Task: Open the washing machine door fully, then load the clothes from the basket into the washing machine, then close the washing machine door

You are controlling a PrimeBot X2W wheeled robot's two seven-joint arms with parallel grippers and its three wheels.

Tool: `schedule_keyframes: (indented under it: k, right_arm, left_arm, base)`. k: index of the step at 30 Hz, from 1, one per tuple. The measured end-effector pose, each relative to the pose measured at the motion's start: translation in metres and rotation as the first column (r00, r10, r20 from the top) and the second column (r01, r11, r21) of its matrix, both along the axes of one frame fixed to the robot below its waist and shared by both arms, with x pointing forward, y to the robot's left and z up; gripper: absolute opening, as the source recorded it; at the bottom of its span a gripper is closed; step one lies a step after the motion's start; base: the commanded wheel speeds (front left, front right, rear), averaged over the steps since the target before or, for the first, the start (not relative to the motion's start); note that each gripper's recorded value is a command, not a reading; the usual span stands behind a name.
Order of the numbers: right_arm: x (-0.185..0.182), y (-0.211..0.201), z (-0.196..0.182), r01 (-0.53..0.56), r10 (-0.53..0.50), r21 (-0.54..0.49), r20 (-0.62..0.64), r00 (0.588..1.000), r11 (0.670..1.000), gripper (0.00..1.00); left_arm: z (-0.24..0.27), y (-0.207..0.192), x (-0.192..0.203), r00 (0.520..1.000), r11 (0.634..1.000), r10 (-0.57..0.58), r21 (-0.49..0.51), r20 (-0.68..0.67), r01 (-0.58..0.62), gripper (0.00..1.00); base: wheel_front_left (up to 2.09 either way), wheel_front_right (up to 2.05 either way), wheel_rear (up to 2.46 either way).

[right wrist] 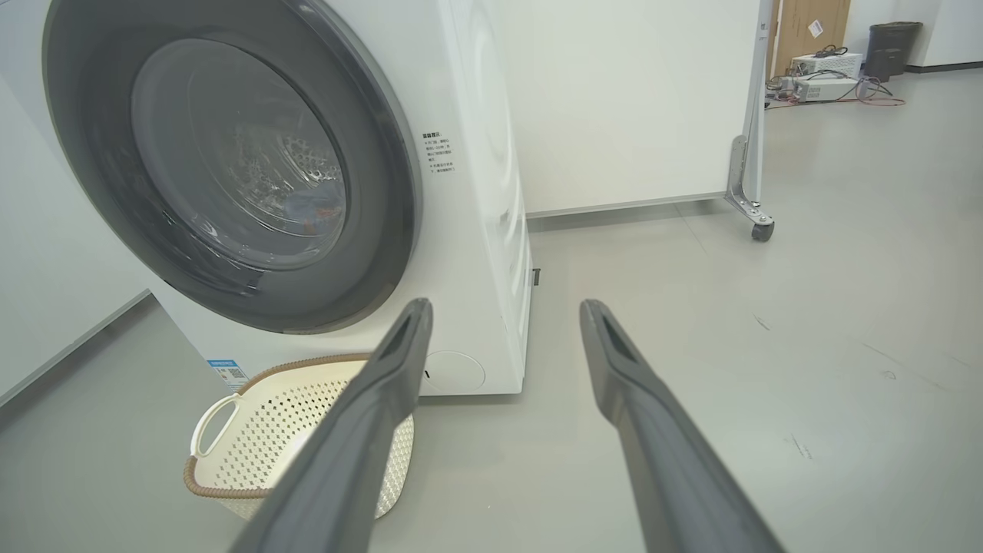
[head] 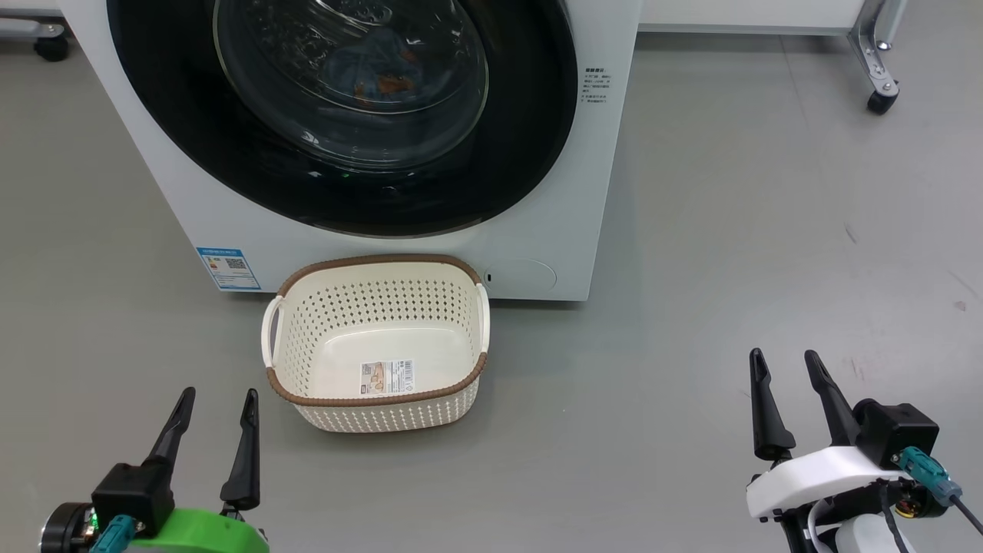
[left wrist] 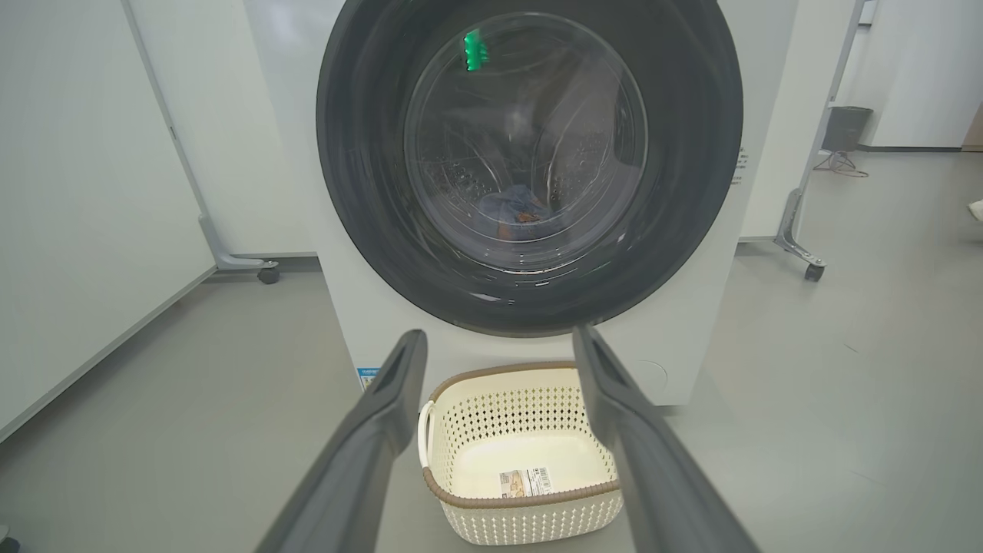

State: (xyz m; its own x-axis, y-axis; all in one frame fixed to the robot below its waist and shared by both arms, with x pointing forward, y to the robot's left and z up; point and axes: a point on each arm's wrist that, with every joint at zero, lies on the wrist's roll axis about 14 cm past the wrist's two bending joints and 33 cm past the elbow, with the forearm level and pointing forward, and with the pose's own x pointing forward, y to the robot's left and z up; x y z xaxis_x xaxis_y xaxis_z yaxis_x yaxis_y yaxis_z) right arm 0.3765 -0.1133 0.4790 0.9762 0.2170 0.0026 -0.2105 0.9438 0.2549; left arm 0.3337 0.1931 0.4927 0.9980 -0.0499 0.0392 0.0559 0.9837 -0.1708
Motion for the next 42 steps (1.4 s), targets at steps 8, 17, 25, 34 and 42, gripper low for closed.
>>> schedule_keyframes:
  k: [8, 17, 25, 34, 42]
  right_arm:
    - [-0.002, 0.0, -0.003, 0.0, 0.0, 0.003, -0.008, 1.0, 1.0, 1.0]
    - [-0.002, 0.0, -0.004, 0.001, -0.001, 0.005, -0.012, 1.0, 1.0, 1.0]
    - [-0.014, 0.002, -0.025, 0.002, -0.002, 0.006, -0.08, 0.997, 1.0, 0.0]
    - [-0.02, -0.005, -0.037, 0.039, -0.031, 0.058, -0.139, 0.99, 0.998, 0.0]
    - [-0.02, -0.017, -0.04, 0.11, -0.077, 0.173, -0.19, 0.979, 0.979, 0.0]
  left_arm:
    - [0.0, -0.002, 0.001, 1.0, 1.0, -0.007, -0.001, 0.0, 0.007, 1.0]
    - [0.0, -0.005, 0.001, 1.0, 1.0, -0.015, -0.001, 0.0, 0.015, 1.0]
    - [-0.016, -0.011, -0.003, 0.998, 1.0, -0.02, -0.021, -0.052, 0.019, 0.0]
    - [-0.021, -0.016, -0.006, 0.997, 0.995, -0.018, -0.097, -0.069, 0.011, 0.0]
    - [-0.022, -0.013, -0.004, 0.997, 0.974, 0.001, -0.225, -0.083, -0.02, 0.0]
  base:
    - [0.0, 0.0, 0.0]
    - [0.0, 0.0, 0.0]
    - [0.0, 0.0, 0.0]
    - [0.0, 0.0, 0.0]
    - [0.0, 0.0, 0.0]
